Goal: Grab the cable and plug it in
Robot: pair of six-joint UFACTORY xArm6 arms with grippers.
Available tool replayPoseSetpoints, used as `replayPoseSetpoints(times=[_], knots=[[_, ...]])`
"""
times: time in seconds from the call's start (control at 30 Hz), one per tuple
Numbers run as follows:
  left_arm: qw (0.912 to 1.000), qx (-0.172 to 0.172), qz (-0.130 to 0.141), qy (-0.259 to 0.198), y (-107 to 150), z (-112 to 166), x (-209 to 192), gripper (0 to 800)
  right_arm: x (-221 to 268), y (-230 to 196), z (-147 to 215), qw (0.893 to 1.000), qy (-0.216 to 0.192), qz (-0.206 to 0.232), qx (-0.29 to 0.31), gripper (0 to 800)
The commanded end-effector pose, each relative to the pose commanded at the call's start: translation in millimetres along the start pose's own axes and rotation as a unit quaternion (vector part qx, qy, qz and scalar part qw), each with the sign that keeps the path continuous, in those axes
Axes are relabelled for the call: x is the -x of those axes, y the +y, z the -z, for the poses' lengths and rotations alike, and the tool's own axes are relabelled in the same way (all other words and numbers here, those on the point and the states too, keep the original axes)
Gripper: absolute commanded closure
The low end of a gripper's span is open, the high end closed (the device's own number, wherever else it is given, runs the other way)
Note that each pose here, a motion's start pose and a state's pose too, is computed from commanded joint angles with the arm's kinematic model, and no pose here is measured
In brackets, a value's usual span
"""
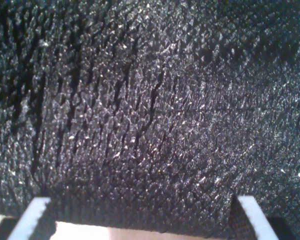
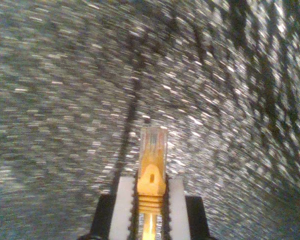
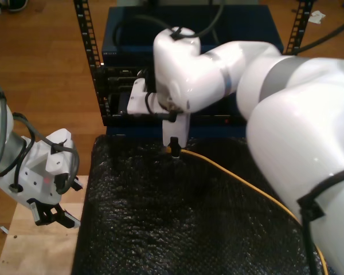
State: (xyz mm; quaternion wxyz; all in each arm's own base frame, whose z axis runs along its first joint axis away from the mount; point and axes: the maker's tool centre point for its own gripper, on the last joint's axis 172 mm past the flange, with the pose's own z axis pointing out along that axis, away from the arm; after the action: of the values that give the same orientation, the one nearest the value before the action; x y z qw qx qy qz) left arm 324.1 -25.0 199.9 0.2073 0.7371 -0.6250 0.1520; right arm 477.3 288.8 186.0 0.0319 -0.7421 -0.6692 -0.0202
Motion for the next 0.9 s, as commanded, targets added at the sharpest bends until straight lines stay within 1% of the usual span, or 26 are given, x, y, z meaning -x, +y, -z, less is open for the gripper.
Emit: replayPoseSetpoints(times=[0.1, 0.2, 0.27, 0.47, 0.63, 0.77, 0.83, 0.9], knots=[[1.0, 0.001, 0.001, 0.009, 0, 0, -6, 0, 1, -4, 11, 1.0, 0.002, 0.007, 0.001, 796], [0.9993, 0.004, 0.006, 0.035, 2, -1, -20, 0, 13, -3, 24, 1.0, 0.004, 0.003, 0.002, 796], [0.9985, 0.004, 0.008, 0.054, 1, 0, -31, 0, 21, -6, 27, 1.0, 0.007, 0.007, -0.002, 796], [0.9945, -0.012, 0.008, 0.104, -12, 15, -64, 0, 42, -25, 34, 0.998, 0.059, 0.003, -0.034, 796], [0.9926, -0.008, -0.008, 0.121, -14, 15, -91, 0, 50, -42, 38, 0.993, 0.101, 0.015, -0.052, 796], [0.9904, 0.0, -0.008, 0.138, -11, 10, -111, 0, 59, -60, 49, 0.991, 0.111, 0.022, -0.069, 796], [0.9885, 0.006, -0.012, 0.151, -8, 8, -125, 0, 60, -68, 59, 0.99, 0.114, 0.03, -0.073, 796], [0.9862, 0.005, -0.013, 0.165, -8, 10, -137, 0, 60, -76, 69, 0.989, 0.123, 0.038, -0.076, 794]])
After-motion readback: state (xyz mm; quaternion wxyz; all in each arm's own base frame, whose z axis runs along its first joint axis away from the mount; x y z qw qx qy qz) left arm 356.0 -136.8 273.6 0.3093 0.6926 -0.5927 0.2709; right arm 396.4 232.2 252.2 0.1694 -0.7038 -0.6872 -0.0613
